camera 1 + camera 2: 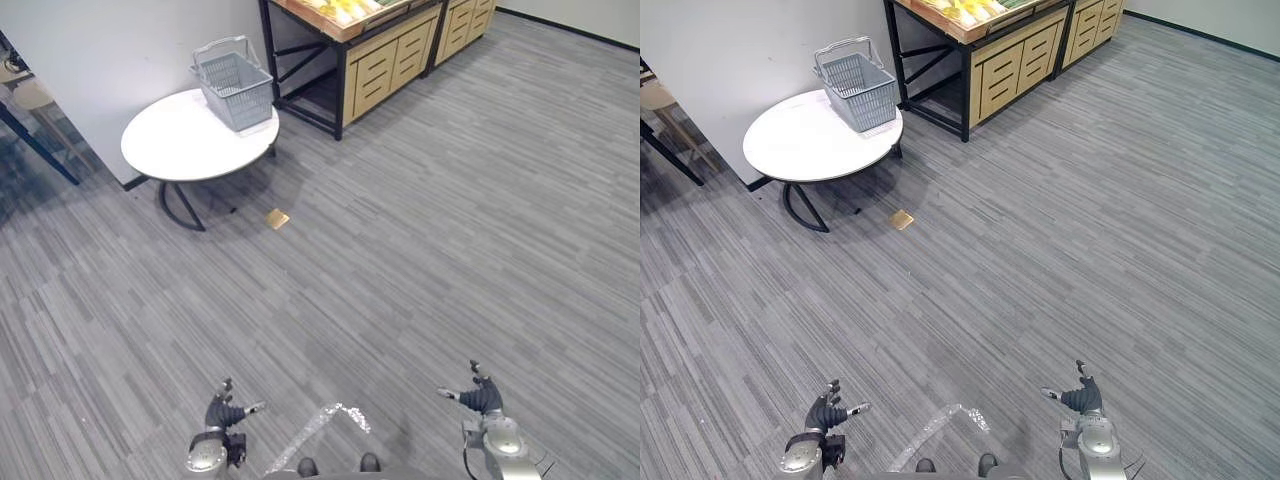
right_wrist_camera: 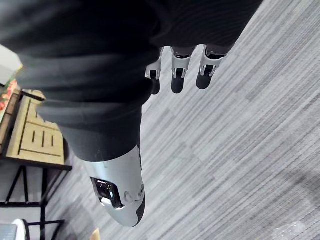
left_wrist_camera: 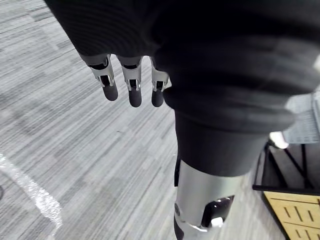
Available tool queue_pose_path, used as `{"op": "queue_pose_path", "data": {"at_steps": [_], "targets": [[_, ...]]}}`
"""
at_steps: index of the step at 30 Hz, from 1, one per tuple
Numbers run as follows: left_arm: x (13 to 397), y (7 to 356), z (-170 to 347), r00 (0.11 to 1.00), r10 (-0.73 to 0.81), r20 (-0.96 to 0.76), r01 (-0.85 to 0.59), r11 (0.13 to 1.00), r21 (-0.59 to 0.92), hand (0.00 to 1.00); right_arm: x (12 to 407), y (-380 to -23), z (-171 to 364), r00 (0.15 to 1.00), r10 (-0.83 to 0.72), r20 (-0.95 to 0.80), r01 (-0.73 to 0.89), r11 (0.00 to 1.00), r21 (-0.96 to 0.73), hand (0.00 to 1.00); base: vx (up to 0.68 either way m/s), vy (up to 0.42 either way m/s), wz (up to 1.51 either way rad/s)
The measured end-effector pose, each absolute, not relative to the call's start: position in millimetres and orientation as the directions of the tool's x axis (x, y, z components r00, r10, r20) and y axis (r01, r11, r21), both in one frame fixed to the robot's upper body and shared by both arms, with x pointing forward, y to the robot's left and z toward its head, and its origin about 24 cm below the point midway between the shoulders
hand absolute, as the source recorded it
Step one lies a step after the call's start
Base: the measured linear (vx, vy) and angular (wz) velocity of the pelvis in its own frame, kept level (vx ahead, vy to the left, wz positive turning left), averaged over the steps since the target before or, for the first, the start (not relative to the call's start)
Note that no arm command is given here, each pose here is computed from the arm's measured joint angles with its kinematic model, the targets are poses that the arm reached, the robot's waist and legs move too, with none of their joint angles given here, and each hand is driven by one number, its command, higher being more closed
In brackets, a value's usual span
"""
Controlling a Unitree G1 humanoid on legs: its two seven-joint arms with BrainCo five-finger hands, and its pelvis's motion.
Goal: Pick vegetable in the basket
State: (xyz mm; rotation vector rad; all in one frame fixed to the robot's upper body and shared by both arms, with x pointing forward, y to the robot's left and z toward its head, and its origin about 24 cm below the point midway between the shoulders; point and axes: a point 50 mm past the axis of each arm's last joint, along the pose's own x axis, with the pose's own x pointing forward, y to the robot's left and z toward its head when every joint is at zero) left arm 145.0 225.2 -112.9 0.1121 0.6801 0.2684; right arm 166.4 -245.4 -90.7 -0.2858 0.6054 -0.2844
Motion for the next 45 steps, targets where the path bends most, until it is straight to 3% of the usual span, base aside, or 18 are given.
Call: {"op": "queue_pose_path", "data": {"at_steps": [16,27,36,41,45], "targets": [[124.3,229.3,-114.0,0.715,0.330,-0.616,-0.313,0.939,0.140,0.00,157.3,-249.8,-92.4,0.756,-0.394,-0.522,0.283,0.917,-0.283,0.00,-0.05,-0.010,0.02],[141.1,230.0,-99.6,0.752,0.377,-0.541,-0.377,0.919,0.115,0.00,179.8,-239.1,-84.9,0.783,-0.391,-0.483,0.323,0.920,-0.221,0.00,0.13,0.041,-0.07],[186.0,221.2,-82.9,0.824,0.335,-0.457,-0.327,0.940,0.101,0.00,183.7,-244.0,-73.6,0.814,-0.385,-0.436,0.304,0.920,-0.246,0.00,0.47,0.002,0.65],[187.0,212.0,-88.1,0.819,0.316,-0.478,-0.318,0.945,0.079,0.00,183.0,-243.3,-72.8,0.815,-0.377,-0.441,0.291,0.923,-0.251,0.00,0.77,-0.208,0.69],[172.0,199.5,-94.9,0.805,0.303,-0.510,-0.333,0.942,0.036,0.00,194.5,-220.4,-54.0,0.881,-0.324,-0.346,0.281,0.945,-0.171,0.00,0.58,-0.194,0.30]]}}
